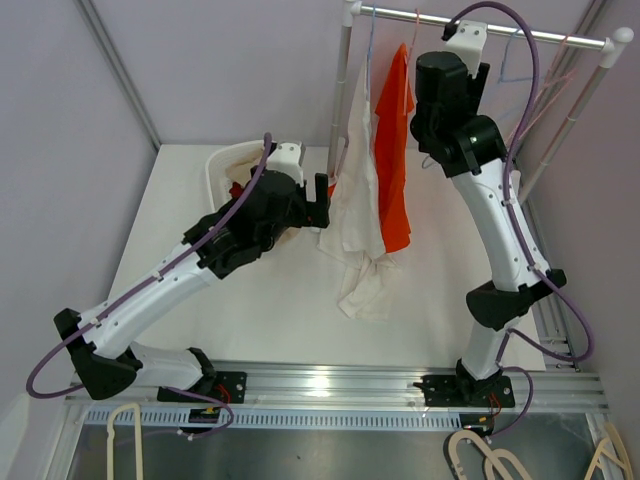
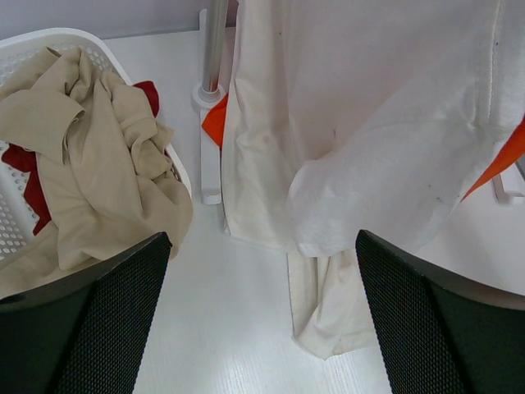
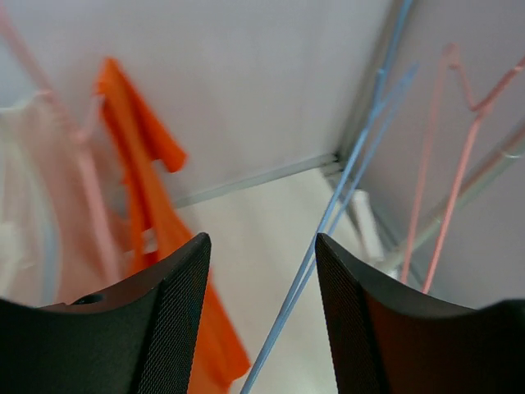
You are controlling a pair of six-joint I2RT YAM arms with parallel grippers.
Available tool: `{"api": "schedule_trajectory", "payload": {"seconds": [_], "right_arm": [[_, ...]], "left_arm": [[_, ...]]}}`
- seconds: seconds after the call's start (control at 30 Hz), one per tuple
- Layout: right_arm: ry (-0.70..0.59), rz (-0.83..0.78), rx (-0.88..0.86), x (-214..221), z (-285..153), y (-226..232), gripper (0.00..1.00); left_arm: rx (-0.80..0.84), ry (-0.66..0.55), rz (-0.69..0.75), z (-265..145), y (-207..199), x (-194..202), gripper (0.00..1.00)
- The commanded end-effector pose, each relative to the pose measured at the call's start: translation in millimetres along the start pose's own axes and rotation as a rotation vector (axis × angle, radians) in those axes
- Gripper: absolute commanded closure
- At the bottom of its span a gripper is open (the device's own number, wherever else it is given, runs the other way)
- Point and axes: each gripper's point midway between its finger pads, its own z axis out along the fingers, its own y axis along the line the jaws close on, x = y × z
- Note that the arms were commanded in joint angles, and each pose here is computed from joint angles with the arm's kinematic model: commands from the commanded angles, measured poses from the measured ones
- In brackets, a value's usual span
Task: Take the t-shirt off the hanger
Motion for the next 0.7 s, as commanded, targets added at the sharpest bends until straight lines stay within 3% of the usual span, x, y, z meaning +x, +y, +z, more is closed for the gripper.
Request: {"api": "schedule_trajectory", "payload": {"seconds": [0.0,0.07,0.33,0.67], "right_arm": [[0.017,0.12,-0.211,-20.4,-39.0,7.8,0.41],[0.067,0.133,-0.339,-11.8,-42.5,28.2,0.42],[0.154,0.163,-0.441,12.7,-11.6,58.0,0.44],[0.14,0.184,-0.542,13.8,-10.6,85.9,0.46]], "left_arm": [[0.002,-0.038,-0.01,-6.4,-3.9,-13.8,0.01],[0.003,-0.046,-0.005,-7.3,-4.7,-16.7,0.01],[-0.001,-0.081,0.0,-18.8,-5.7,-29.2,0.0],[-0.026,-0.068,0.017,-18.0,0.8,-19.0,0.0]]}}
